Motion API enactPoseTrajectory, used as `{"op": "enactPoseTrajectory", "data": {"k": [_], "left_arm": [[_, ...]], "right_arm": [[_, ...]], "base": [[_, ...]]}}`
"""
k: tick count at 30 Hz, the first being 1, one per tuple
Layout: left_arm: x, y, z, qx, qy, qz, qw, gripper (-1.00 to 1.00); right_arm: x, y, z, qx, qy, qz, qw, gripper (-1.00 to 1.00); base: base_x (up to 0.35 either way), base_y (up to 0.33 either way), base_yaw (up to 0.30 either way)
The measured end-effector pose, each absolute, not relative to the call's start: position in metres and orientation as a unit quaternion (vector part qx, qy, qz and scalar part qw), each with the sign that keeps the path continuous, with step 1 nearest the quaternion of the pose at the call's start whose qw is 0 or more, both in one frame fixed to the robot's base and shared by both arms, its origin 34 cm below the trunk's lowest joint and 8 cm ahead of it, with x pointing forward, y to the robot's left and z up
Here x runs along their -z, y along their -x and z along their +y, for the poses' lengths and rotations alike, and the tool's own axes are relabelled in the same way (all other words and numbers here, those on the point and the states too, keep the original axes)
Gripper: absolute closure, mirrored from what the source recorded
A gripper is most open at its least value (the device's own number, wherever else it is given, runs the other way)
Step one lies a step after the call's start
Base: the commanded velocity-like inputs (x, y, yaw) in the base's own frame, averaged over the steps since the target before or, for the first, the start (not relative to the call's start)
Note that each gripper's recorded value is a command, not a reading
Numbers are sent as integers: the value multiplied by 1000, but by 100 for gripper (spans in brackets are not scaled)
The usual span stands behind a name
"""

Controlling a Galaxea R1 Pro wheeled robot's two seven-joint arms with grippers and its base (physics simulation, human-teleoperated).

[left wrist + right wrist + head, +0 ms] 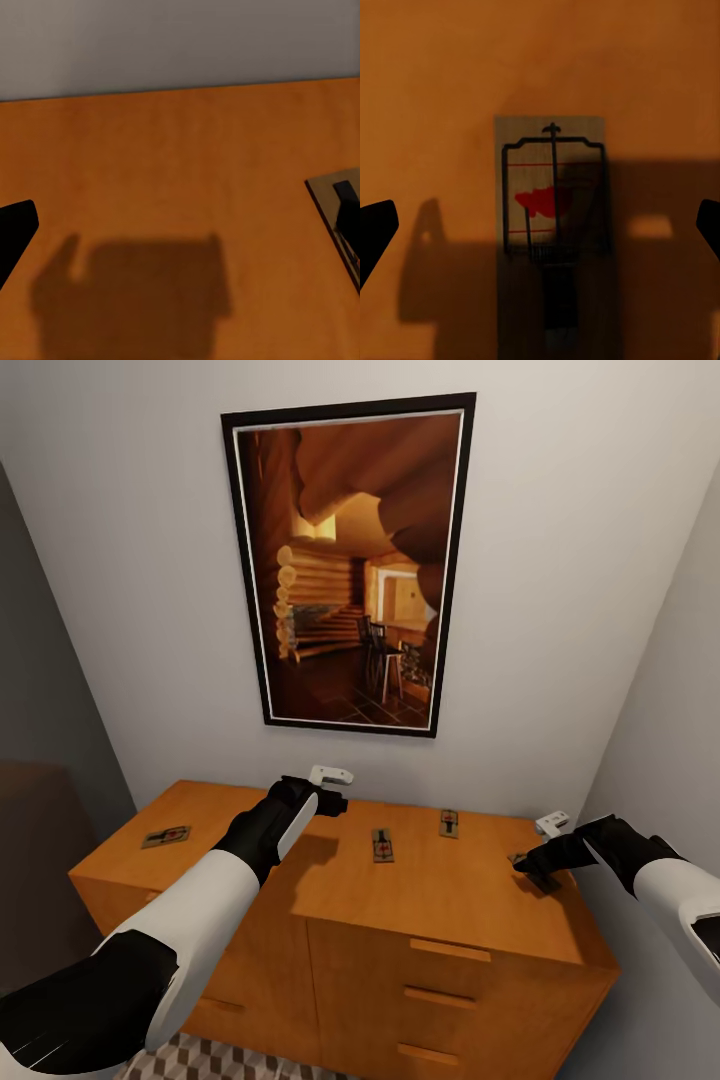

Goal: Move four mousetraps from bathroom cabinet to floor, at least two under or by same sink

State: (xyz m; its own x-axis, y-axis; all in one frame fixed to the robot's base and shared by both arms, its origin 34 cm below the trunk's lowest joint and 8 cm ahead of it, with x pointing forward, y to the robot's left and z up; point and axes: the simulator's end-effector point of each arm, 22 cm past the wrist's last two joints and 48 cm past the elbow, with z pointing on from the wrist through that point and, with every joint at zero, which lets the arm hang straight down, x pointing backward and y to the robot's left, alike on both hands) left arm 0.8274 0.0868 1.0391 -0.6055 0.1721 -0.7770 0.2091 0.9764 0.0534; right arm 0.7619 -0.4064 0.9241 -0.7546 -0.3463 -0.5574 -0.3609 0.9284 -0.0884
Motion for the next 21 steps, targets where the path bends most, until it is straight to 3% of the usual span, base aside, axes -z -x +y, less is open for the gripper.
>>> {"op": "enactPoseTrajectory", "data": {"k": [21], "left_arm": [[-1028, -830, 87, 21, -106, 896, 431, -100]], "right_arm": [[-911, -762, -410, -2, 198, 937, 288, -100]], "base": [[0, 0, 0]]}}
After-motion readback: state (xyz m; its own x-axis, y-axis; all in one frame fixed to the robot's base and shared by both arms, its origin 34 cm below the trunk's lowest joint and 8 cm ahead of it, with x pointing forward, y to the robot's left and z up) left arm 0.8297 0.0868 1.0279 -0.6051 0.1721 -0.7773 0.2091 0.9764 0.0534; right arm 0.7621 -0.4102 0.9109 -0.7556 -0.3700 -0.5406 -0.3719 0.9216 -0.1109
